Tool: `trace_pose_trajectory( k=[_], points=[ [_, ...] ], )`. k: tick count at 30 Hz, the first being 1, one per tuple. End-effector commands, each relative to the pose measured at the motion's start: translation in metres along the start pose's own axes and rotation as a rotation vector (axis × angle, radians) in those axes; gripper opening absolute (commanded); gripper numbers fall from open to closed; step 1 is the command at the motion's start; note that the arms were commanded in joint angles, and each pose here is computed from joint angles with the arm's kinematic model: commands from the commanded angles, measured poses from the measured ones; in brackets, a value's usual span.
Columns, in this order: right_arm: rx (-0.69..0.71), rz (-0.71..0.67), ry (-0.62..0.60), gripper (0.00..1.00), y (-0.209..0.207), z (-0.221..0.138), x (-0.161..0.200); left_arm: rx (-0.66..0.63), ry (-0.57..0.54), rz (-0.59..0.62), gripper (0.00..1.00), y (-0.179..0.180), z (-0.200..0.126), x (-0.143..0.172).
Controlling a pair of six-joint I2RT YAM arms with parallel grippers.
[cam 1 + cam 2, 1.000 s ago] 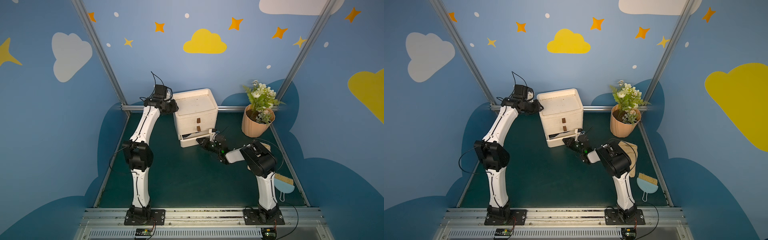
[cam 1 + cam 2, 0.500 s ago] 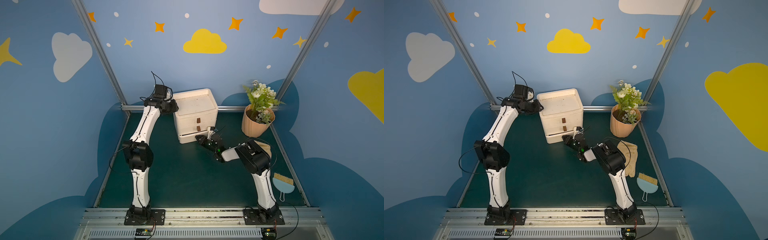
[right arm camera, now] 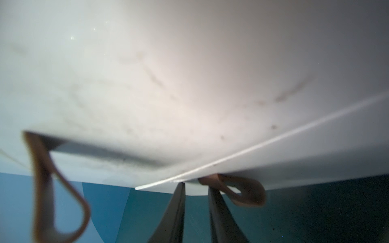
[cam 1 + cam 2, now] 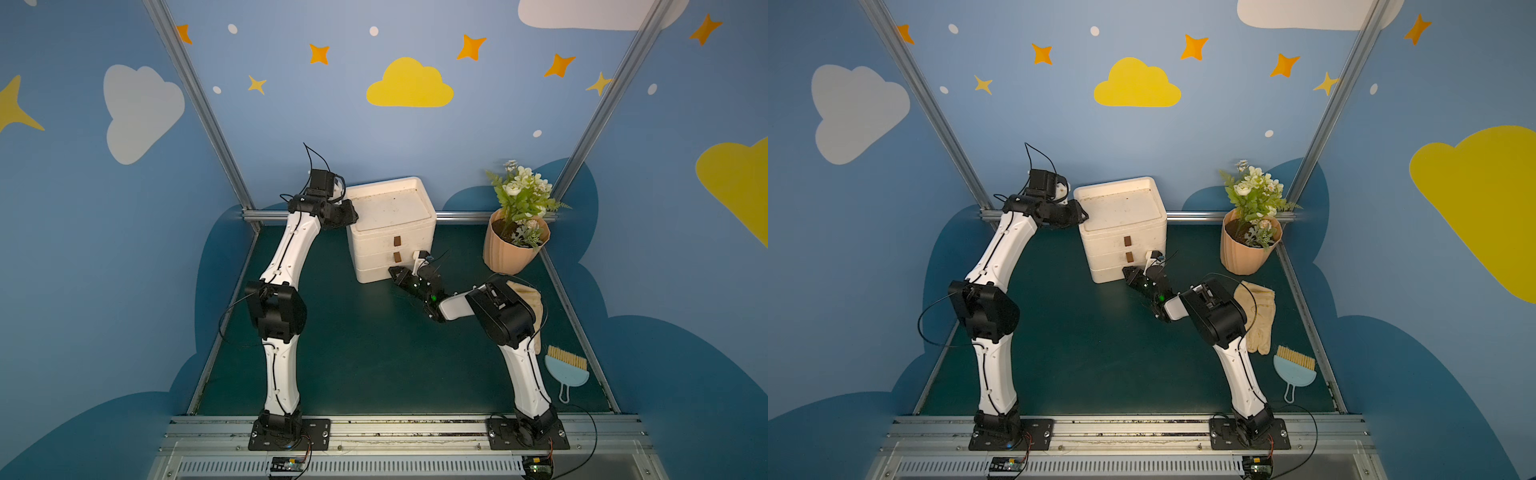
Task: Place the umbrella in the drawer by color
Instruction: Close the drawer in the storage box.
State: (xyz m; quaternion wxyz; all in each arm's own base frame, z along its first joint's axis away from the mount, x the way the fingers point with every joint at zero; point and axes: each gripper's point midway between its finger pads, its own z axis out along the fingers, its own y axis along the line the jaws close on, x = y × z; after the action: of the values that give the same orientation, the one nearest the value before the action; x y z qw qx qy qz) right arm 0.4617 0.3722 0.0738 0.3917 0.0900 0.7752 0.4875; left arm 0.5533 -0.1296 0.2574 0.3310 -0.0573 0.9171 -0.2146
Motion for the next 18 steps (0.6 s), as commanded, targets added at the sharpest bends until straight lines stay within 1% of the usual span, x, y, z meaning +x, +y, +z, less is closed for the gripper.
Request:
trace_pose_trajectory(
  k=[1,4,6,9,11,13,15,17,18],
  points=[
    [-0.002,-0.041,-0.053,0.34,0.013,-0.013,-0.015,0.023,-0.012,0.063,0.45,-0.015,-0.011,0.0],
    [-0.005,-0.07,-0.045,0.46,0.024,-0.028,-0.012,0.006,-0.051,0.074,0.51,-0.015,-0.025,-0.009],
    [0.0,-0.086,-0.046,0.5,0.029,-0.041,-0.01,0.011,-0.073,0.068,0.58,-0.017,-0.036,-0.016],
    [0.011,-0.111,-0.046,0.53,0.035,-0.066,-0.009,0.007,-0.111,0.067,0.66,-0.018,-0.056,-0.026],
    [0.016,-0.135,-0.041,0.55,0.041,-0.084,-0.011,-0.012,-0.145,0.072,0.75,-0.018,-0.073,-0.031],
    [0.014,-0.181,-0.051,0.56,0.051,-0.104,-0.015,-0.032,-0.174,0.072,0.77,-0.018,-0.093,-0.034],
    [0.017,-0.24,-0.095,0.59,0.063,-0.126,-0.028,-0.03,-0.217,0.082,0.79,-0.023,-0.116,-0.033],
    [0.016,-0.309,-0.15,0.62,0.077,-0.148,-0.045,-0.022,-0.276,0.093,0.83,-0.028,-0.14,-0.031],
    [0.025,-0.336,-0.155,0.63,0.083,-0.159,-0.053,-0.02,-0.307,0.094,0.85,-0.028,-0.151,-0.027]
  ],
)
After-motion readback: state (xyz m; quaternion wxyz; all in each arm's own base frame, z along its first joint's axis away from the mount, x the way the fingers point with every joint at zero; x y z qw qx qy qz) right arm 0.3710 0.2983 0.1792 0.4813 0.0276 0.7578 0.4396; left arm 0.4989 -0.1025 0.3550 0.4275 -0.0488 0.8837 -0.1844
